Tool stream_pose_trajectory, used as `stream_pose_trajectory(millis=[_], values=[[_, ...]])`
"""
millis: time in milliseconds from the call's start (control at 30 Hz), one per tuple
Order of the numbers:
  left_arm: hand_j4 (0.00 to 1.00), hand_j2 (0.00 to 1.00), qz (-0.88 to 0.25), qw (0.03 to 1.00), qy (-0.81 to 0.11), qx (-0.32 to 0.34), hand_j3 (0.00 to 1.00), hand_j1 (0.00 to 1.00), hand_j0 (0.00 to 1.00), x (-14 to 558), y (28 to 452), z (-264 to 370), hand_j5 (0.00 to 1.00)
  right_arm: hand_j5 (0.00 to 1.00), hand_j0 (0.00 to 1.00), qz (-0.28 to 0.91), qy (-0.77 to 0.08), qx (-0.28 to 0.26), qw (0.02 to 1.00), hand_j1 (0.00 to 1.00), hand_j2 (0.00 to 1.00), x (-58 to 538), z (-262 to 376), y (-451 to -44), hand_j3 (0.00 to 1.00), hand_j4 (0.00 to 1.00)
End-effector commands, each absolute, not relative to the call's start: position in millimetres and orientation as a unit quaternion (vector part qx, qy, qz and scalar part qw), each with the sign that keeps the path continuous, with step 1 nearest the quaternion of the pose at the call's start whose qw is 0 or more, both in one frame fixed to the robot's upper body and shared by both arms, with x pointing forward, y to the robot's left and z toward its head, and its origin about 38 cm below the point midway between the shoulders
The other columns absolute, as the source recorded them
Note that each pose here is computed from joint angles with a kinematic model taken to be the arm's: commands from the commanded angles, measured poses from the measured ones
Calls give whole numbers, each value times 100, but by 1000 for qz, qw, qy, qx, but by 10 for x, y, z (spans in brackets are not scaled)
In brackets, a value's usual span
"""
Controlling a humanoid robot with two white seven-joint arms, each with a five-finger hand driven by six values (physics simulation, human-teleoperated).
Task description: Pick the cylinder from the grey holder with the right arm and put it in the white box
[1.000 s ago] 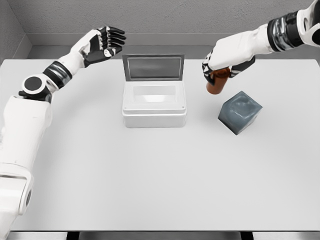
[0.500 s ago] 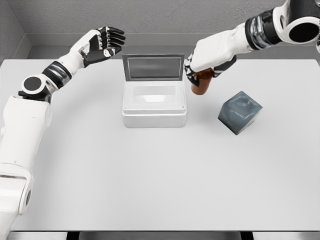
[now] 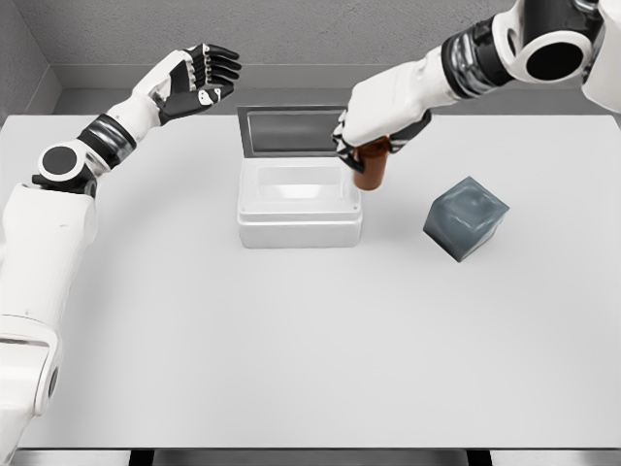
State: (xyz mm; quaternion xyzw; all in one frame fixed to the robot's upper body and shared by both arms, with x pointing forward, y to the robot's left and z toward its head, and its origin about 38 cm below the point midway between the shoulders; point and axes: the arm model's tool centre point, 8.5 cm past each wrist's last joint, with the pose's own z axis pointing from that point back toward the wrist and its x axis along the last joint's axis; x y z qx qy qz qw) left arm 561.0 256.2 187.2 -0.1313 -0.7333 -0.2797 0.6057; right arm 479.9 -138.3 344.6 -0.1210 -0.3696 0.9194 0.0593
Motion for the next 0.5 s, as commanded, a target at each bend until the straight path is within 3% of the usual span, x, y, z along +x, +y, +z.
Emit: stream_pose_trajectory(millis=[0, 467], values=[[61, 61, -278, 605, -734, -131, 61, 61, 61, 5610, 2575, 1874, 61, 45, 45, 920, -370, -118, 57, 45, 45, 4792, 3438, -1341, 45, 45], [61, 61, -281, 607, -733, -128, 61, 61, 61, 5609, 2590, 1870, 61, 45, 45, 921, -369, -118, 32, 45, 45, 4776, 3502, -1090, 45, 45]])
